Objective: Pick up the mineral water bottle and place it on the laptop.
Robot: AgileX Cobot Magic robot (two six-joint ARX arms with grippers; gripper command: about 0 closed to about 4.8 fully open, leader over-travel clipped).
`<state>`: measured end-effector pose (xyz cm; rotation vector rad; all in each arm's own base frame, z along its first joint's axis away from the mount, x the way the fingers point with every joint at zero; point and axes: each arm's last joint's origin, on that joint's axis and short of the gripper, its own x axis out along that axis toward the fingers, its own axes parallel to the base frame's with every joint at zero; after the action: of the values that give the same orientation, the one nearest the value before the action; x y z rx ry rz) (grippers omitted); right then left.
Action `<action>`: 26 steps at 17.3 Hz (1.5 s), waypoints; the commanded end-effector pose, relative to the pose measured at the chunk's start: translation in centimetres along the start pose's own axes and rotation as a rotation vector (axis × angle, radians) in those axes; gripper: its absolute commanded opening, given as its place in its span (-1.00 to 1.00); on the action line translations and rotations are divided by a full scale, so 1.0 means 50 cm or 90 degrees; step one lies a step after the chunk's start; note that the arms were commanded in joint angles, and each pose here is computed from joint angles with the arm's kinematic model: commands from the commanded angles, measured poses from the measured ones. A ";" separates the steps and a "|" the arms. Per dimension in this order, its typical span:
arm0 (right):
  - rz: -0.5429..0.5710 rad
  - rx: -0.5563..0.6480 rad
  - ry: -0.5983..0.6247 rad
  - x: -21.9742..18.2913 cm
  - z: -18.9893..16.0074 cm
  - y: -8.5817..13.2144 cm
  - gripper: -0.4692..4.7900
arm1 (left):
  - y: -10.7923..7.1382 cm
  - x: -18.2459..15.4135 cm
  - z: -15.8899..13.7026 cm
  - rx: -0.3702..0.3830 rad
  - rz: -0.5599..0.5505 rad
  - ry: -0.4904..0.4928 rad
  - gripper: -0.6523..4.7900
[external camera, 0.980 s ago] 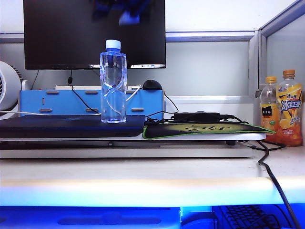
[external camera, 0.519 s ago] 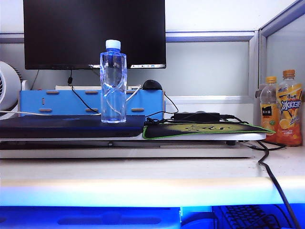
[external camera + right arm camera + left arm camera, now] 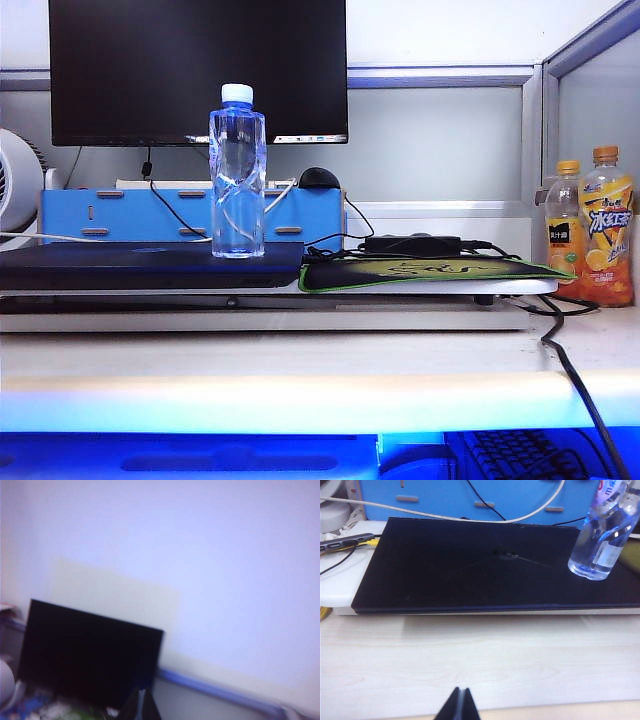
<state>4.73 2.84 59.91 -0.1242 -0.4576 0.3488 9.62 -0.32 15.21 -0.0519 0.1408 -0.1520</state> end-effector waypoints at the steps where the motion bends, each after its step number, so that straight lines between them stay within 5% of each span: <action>1: -0.018 -0.022 0.059 -0.097 0.003 -0.030 -0.84 | 0.000 0.000 -0.001 0.001 -0.003 0.002 -0.77; 8: -0.062 -0.084 0.261 -0.253 -0.047 -0.064 -0.84 | 0.000 0.000 -0.001 0.001 -0.004 0.003 -0.77; 13: -0.065 -0.048 0.275 -0.255 -0.087 -0.051 -0.84 | 0.000 0.000 -0.001 0.000 -0.004 0.003 -0.77; 16: -0.085 -0.022 0.205 -0.217 -0.130 -0.026 -0.84 | 0.000 0.000 -0.001 0.001 -0.004 0.003 -0.77; 19: -0.111 0.001 0.140 -0.176 -0.231 0.019 -0.84 | 0.000 0.000 -0.001 0.001 -0.004 0.003 -0.77; 26: -0.050 -0.016 0.203 -0.187 -0.494 0.081 -0.84 | 0.000 0.000 -0.001 0.000 -0.004 0.003 -0.77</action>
<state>6.78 2.32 33.52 -0.2230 -0.1050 0.2125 9.62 -0.32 15.21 -0.0519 0.1404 -0.1520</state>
